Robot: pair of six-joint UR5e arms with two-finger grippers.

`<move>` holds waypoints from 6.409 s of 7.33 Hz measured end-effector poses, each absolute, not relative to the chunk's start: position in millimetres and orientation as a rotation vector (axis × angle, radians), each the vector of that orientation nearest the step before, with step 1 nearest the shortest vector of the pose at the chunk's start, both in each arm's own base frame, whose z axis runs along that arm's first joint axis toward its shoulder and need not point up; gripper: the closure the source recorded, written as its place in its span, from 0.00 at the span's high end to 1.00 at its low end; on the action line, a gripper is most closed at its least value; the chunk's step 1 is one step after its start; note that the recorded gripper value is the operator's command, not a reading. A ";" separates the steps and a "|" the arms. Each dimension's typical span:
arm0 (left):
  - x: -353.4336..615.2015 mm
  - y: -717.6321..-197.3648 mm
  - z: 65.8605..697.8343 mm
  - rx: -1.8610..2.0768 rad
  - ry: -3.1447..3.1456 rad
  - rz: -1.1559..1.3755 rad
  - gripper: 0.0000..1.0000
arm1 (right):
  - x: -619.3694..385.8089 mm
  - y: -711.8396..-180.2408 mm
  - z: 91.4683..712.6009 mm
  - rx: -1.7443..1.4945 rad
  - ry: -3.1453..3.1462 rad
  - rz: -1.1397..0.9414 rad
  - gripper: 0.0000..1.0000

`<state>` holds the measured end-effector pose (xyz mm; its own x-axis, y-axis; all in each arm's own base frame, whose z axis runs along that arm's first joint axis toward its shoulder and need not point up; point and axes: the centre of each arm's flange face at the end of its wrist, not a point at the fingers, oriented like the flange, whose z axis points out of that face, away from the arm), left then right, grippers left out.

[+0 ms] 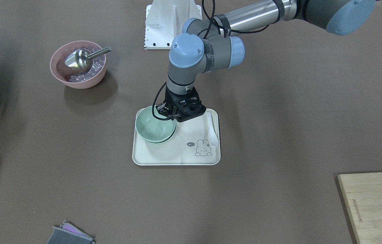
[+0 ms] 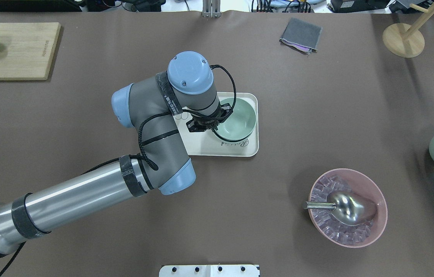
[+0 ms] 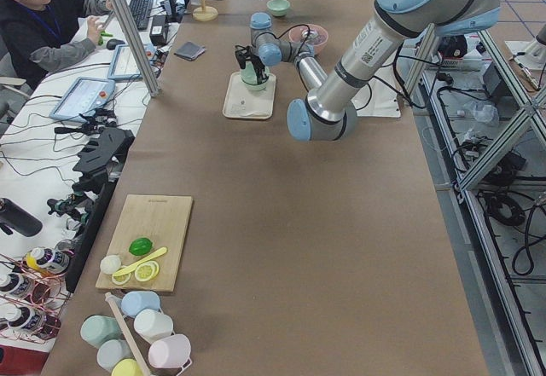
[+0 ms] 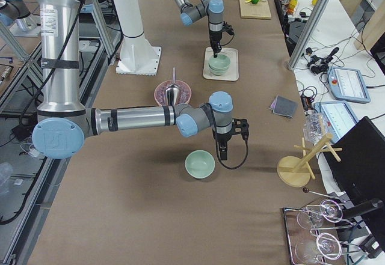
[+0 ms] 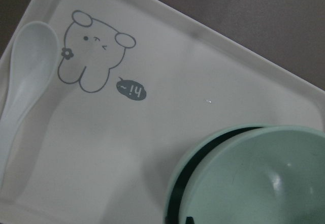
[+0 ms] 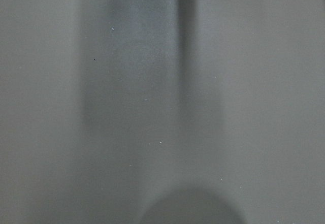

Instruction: Stack green bowls together

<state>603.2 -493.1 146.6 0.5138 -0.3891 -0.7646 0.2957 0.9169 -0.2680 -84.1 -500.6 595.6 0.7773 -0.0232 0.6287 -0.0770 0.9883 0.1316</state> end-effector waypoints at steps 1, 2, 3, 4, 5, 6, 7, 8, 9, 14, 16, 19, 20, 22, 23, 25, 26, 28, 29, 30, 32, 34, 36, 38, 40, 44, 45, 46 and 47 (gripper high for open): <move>604.0 -493.6 148.5 -0.110 0.942 -0.413 0.00 | -84.1 -500.6 595.3 0.154 -0.681 0.029 1.00; 604.6 -493.9 149.9 -0.110 0.939 -0.414 0.00 | -84.1 -500.6 595.1 0.154 -0.681 0.029 1.00; 605.4 -494.4 151.2 -0.112 0.937 -0.414 0.00 | -84.1 -500.6 595.1 0.154 -0.681 0.029 1.00; 605.8 -494.6 151.7 -0.113 0.936 -0.413 0.00 | -84.1 -500.6 595.4 0.154 -0.681 0.029 1.00; 605.9 -494.5 151.2 -0.113 0.937 -0.413 0.00 | -84.1 -500.6 595.6 0.153 -0.681 0.029 1.00; 605.9 -494.4 150.7 -0.114 0.938 -0.413 0.00 | -84.1 -500.6 595.7 0.153 -0.680 0.029 1.00; 606.0 -494.1 150.4 -0.114 0.938 -0.413 0.00 | -84.1 -500.6 595.7 0.153 -0.680 0.029 1.00; 606.3 -493.8 150.3 -0.114 0.938 -0.412 0.00 | -84.1 -500.6 595.7 0.153 -0.680 0.029 1.00; 606.5 -493.7 150.2 -0.115 0.938 -0.412 0.00 | -84.1 -500.6 595.7 0.153 -0.680 0.029 1.00; 606.7 -493.5 150.4 -0.115 0.938 -0.412 0.00 | -84.1 -500.6 596.4 0.152 -0.680 0.029 1.00; 606.5 -493.4 150.0 -0.115 0.939 -0.412 0.25 | -84.1 -500.6 596.5 0.152 -0.680 0.028 1.00; 605.5 -493.7 149.7 -0.110 0.956 -0.409 0.98 | -84.1 -500.8 596.4 0.152 -0.680 0.029 1.00; 605.4 -493.5 149.5 -0.108 0.960 -0.408 0.98 | -84.2 -501.0 596.0 0.153 -0.680 0.029 1.00; 600.8 -493.0 143.2 -0.104 0.977 -0.403 0.98 | -84.3 -501.2 595.8 0.153 -0.680 0.029 1.00; 595.0 -491.5 135.5 -0.104 0.994 -0.397 0.98 | -84.3 -501.2 596.0 0.153 -0.680 0.028 1.00; 565.8 -489.1 135.1 -0.125 1.028 -0.360 0.98 | -84.0 -500.7 598.2 0.150 -0.678 0.030 1.00; 535.6 -476.9 161.9 -0.102 1.035 -0.300 0.98 | -84.0 -500.1 600.8 0.146 -0.676 0.030 1.00; 449.8 -463.0 209.7 -0.039 1.003 -0.176 0.98 | -81.9 -492.1 611.4 0.131 -0.670 0.027 1.00; 406.6 -466.4 230.4 -0.014 0.975 -0.129 0.98 | -79.2 -483.6 619.2 0.135 -0.673 0.024 1.00; 366.8 -471.7 257.0 0.017 0.948 -0.082 0.98 | -75.1 -470.2 630.1 0.148 -0.681 0.018 1.00; 288.0 -490.5 324.1 0.080 0.892 0.054 0.99 | -65.9 -439.1 653.4 0.161 -0.695 0.006 1.00; 223.8 -499.9 381.4 0.118 0.851 0.156 0.99 | -59.3 -410.5 679.3 0.163 -0.729 -0.011 0.98; 199.8 -500.0 404.9 0.125 0.832 0.184 0.99 | -55.9 -395.3 719.7 0.175 -0.748 -0.018 0.88; 195.7 -499.8 409.8 0.125 0.828 0.187 0.99 | -54.6 -390.2 738.5 0.188 -0.760 -0.015 0.44; 195.2 -499.8 410.4 0.124 0.828 0.187 0.99 | -56.5 -391.7 737.6 0.179 -0.779 0.005 0.00; 194.9 -499.9 410.4 0.123 0.828 0.184 0.99 | -65.7 -412.6 720.9 0.189 -0.813 0.003 0.00; 193.3 -500.7 410.5 0.123 0.827 0.182 0.99 | -71.5 -426.7 710.6 0.189 -0.826 -0.002 0.00; 187.8 -503.0 410.5 0.127 0.826 0.175 0.99 | -78.9 -445.8 696.5 0.182 -0.837 -0.005 0.00; 176.3 -505.9 414.4 0.136 0.823 0.179 0.99 | -87.5 -467.7 679.5 0.174 -0.851 -0.009 0.00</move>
<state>176.3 -505.9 414.4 0.6664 0.2111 -0.7151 -0.1056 0.9761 0.1897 -87.5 -467.7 679.5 0.6600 -0.0771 0.7473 -0.0621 0.9857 0.1564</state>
